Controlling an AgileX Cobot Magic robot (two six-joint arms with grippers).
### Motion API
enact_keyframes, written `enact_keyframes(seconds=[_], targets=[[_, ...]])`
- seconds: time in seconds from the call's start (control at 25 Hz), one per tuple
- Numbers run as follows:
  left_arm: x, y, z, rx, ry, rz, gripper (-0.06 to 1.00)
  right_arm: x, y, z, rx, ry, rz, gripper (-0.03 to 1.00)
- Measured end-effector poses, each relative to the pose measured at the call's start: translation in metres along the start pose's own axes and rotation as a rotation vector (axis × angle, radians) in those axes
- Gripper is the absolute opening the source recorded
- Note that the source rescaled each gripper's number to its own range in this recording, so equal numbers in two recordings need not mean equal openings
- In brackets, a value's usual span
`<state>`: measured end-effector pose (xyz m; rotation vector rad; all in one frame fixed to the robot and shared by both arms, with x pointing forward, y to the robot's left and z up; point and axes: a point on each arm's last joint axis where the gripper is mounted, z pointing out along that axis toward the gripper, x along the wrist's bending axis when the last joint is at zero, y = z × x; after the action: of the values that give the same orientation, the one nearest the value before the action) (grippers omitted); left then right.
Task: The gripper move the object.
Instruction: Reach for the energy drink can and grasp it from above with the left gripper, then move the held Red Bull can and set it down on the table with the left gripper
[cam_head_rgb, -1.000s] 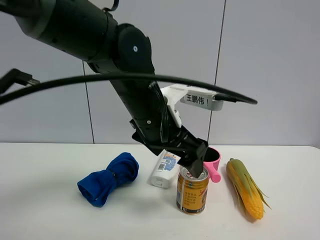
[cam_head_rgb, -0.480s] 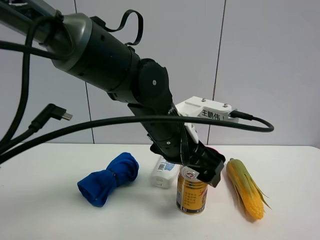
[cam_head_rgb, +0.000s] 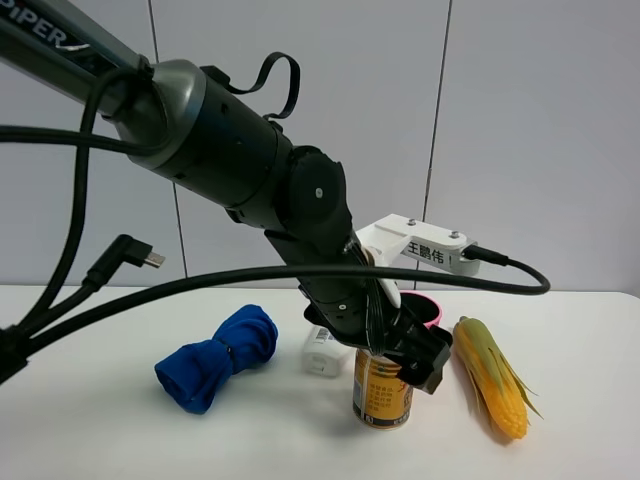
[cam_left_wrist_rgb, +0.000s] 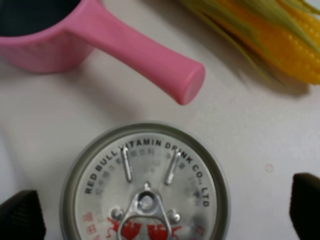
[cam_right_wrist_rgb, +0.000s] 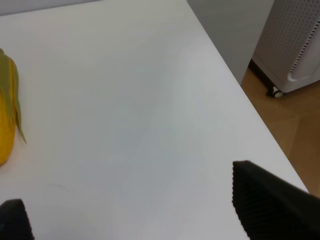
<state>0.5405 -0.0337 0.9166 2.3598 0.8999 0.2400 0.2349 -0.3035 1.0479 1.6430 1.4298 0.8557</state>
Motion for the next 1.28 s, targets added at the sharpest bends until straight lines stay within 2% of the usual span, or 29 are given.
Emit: enact_keyframes(seconds=[0.52,0.6,0.68,0.8,0.84,1.28], targets=[[0.0009,-0.0017,0.0083,-0.021,0.005,-0.007,0.98,0.0,0.0,0.0,0.0,0.0,0.0,1.0],[0.0009,-0.0017,0.0083,-0.021,0.005,-0.007,0.83,0.0,0.0,0.0,0.0,0.0,0.0,1.0],[0.0009,-0.0017,0.0083,-0.021,0.005,-0.007,0.59,0.0,0.0,0.0,0.0,0.0,0.0,1.0],[0.0009,-0.0014,0.0083,-0.025,0.006,-0.007,0.09,0.0,0.0,0.0,0.0,0.0,0.0,1.0],[0.0009,-0.0014,0.0083,-0.025,0.006,-0.007,0.0,0.0,0.0,0.0,0.0,0.0,0.0,1.0],[0.0009,-0.0014,0.0083,-0.025,0.006,-0.007,0.0,0.0,0.0,0.0,0.0,0.0,0.0,1.0]])
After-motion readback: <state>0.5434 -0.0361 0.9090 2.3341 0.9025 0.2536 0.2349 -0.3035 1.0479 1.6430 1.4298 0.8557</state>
